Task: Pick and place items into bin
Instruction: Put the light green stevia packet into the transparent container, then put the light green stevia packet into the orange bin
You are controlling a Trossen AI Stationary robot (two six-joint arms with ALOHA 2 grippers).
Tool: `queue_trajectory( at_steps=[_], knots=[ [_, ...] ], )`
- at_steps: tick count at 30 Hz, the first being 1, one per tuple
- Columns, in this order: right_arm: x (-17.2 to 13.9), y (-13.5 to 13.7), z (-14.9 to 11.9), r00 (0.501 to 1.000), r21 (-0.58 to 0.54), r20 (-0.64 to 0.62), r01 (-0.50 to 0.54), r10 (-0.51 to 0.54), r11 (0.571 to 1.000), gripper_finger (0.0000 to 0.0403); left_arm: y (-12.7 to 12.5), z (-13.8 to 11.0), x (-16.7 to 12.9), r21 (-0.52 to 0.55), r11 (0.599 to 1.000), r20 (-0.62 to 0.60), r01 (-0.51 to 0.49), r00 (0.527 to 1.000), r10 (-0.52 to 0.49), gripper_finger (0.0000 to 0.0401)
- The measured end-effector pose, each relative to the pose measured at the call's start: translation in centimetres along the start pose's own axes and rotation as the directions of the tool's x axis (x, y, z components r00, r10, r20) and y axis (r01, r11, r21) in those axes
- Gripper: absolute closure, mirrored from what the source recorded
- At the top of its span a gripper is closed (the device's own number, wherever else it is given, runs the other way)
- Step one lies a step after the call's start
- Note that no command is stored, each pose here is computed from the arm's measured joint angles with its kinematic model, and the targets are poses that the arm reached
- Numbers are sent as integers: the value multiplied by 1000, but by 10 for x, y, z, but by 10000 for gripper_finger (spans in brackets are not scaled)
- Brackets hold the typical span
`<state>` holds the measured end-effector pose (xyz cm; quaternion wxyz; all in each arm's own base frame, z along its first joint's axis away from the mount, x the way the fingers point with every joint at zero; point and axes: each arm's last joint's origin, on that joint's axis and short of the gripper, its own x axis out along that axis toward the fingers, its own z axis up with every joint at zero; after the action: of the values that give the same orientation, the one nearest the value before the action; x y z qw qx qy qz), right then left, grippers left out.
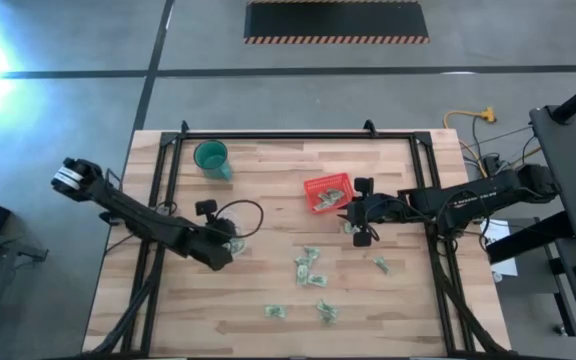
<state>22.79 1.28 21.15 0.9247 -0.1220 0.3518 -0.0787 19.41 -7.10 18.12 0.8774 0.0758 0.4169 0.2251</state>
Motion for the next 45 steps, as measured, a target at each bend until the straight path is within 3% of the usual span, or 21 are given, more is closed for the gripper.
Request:
queue_trajectory(
  at_steps=[9,19,21,23,27,31,39,45],
  knots=[
    [0,0,0,1000,4,1,0,0,1000,325,-1,-3,3,-39,999,-16,-8,1000,7,397],
    [0,0,0,1000,10,0,-5,5,1000,335,-4,-5,8,-22,1000,-33,-18,999,17,313],
    [0,2,0,998,23,5,-56,56,998,333,-4,-4,7,-26,1000,-30,-16,999,15,299],
    [0,5,0,985,26,18,-172,171,985,330,-4,-1,5,-36,999,-26,-3,1000,2,290],
    [-1,12,1,924,48,42,-383,381,923,325,-6,7,1,-55,998,-26,44,999,-46,285],
    [7,21,-4,911,51,45,-411,409,910,329,-7,10,-1,-65,996,-22,65,998,-67,285],
    [45,35,-7,907,-102,89,-402,411,910,334,-7,10,-1,-66,995,-26,75,997,-77,285],
    [74,45,-6,908,-72,39,-413,417,908,324,-8,10,-1,-69,994,-25,82,996,-84,285]
  ],
)
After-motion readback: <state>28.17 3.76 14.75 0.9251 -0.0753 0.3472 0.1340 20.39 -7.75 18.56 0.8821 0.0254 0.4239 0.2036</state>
